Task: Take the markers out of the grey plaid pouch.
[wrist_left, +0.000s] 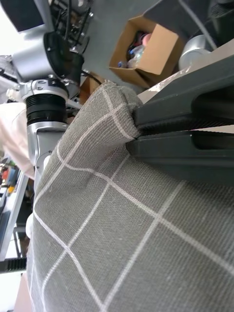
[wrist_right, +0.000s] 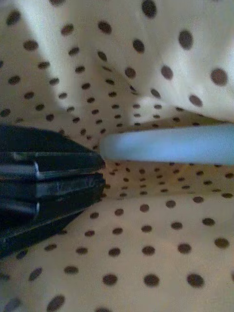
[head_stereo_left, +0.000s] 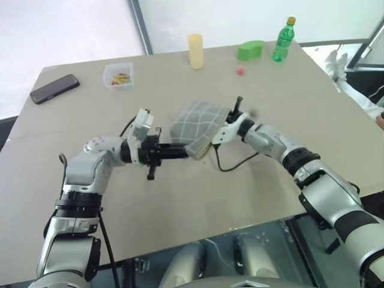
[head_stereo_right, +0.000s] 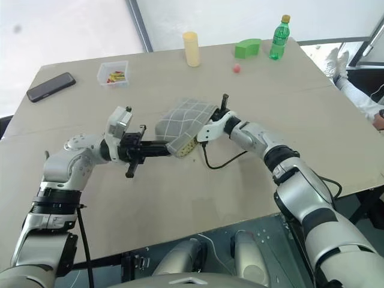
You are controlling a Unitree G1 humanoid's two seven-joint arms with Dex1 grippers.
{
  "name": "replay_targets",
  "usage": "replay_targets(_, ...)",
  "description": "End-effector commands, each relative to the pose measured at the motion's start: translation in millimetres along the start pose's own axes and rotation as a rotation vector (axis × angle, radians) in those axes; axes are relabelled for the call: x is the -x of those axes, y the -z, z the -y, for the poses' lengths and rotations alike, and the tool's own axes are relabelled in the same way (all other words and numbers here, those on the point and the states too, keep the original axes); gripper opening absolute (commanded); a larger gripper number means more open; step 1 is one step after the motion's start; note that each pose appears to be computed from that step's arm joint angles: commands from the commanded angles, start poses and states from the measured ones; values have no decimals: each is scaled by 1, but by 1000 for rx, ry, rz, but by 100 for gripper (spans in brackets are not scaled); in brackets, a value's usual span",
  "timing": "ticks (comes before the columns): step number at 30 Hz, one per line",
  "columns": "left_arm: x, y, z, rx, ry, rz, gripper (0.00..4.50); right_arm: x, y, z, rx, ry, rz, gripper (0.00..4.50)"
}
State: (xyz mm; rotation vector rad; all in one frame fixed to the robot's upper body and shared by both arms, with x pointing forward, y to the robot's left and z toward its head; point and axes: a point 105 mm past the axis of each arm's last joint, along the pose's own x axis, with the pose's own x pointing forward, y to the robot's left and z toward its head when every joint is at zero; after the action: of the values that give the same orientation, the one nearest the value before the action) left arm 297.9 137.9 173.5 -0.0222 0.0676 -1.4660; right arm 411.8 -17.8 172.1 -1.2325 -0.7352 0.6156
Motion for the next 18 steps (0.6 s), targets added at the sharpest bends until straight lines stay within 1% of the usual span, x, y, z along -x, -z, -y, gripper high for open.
replay_targets(1,-4,-10,-8,-53,-56,64,0,13,3,19,-48,55,-10,6)
replay_targets(4,-10,-10,-23,-74,-138,115,0,35,3,18,-119,28,-36,6)
replay_targets(6,-13,-8,-28,-59,-150,136,0,49,3,17,-159,-1,-70,6)
replay_targets(9,-15,-10,-37,-15,-175,190,0,68,4,20,-225,-26,-131,6)
replay_targets(12,-16,-14,-44,35,-179,238,0,80,2,21,-288,-49,-179,6)
replay_targets(15,-18,-13,-46,71,-157,244,0,85,0,21,-337,-80,-209,6)
replay_targets(18,-22,-8,-44,72,-119,206,0,89,-1,12,-358,-152,-248,6)
